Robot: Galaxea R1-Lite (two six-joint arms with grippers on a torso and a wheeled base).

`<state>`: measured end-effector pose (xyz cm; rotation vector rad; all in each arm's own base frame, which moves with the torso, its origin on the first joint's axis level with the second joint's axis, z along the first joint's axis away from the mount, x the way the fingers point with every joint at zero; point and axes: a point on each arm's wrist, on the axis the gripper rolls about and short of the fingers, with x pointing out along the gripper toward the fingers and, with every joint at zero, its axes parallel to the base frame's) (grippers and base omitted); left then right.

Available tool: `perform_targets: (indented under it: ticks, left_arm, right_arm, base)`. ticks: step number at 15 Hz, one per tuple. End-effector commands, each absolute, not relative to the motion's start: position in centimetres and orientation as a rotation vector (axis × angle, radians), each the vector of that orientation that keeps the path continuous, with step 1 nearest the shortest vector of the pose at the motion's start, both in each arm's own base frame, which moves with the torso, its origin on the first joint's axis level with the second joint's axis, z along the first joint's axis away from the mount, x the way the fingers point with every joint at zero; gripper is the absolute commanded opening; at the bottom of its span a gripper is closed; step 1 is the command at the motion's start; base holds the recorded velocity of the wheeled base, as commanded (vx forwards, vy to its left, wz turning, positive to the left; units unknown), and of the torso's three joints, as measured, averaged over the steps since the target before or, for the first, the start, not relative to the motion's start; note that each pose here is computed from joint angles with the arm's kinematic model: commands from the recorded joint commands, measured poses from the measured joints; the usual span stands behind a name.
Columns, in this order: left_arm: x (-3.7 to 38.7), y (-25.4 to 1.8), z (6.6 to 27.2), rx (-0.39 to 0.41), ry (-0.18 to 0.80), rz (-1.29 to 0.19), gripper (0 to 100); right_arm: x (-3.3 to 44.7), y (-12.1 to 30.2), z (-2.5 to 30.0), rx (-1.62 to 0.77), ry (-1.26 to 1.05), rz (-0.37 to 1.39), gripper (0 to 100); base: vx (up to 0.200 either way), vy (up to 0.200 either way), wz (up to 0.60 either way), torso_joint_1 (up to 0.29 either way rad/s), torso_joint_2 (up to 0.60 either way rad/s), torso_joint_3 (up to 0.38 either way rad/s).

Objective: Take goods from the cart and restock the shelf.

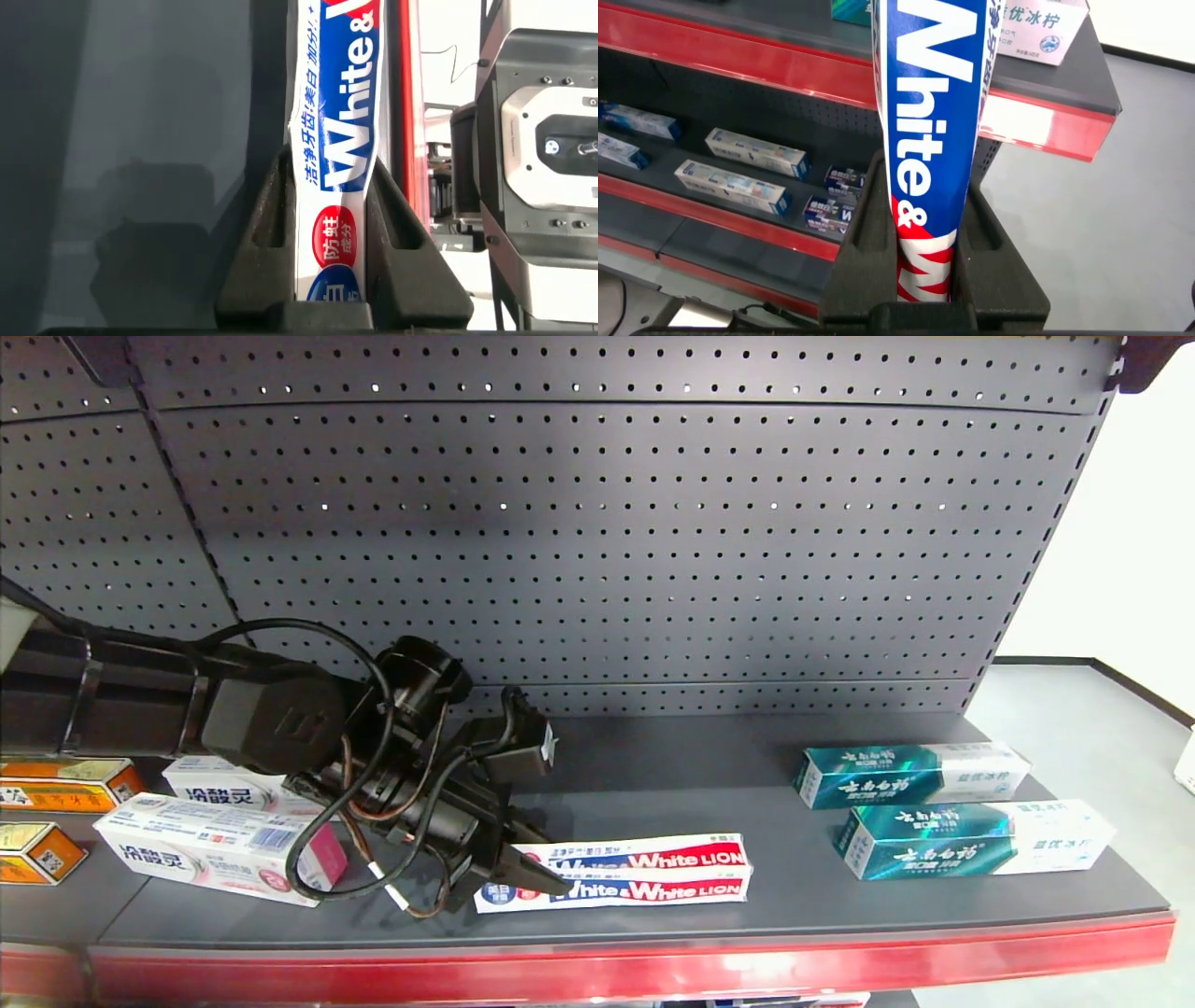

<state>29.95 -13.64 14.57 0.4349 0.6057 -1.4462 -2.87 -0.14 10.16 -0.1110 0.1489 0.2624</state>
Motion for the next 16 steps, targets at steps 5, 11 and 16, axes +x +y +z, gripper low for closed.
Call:
perform_targets:
  ticks: [5,11,16]
  left_arm:
    - [30.29,-13.8,13.94,0.429,0.62,-1.449,0]
    - [30.41,-13.85,13.63,0.427,0.63,-1.449,100]
    - [30.27,-13.79,13.99,0.432,0.618,-1.448,100]
  right_arm:
    - [-2.89,-0.14,10.17,-0.112,0.146,0.263,0]
    - [-2.86,-0.15,10.09,-0.106,0.15,0.264,0]
    - [-2.86,-0.14,10.09,-0.106,0.15,0.262,0]
  base:
    - [0.0,0.0,0.0,0.0,0.0,0.0]
    - [0.0,0.0,0.0,0.0,0.0,0.0]
    - [0.0,0.0,0.0,0.0,0.0,0.0]
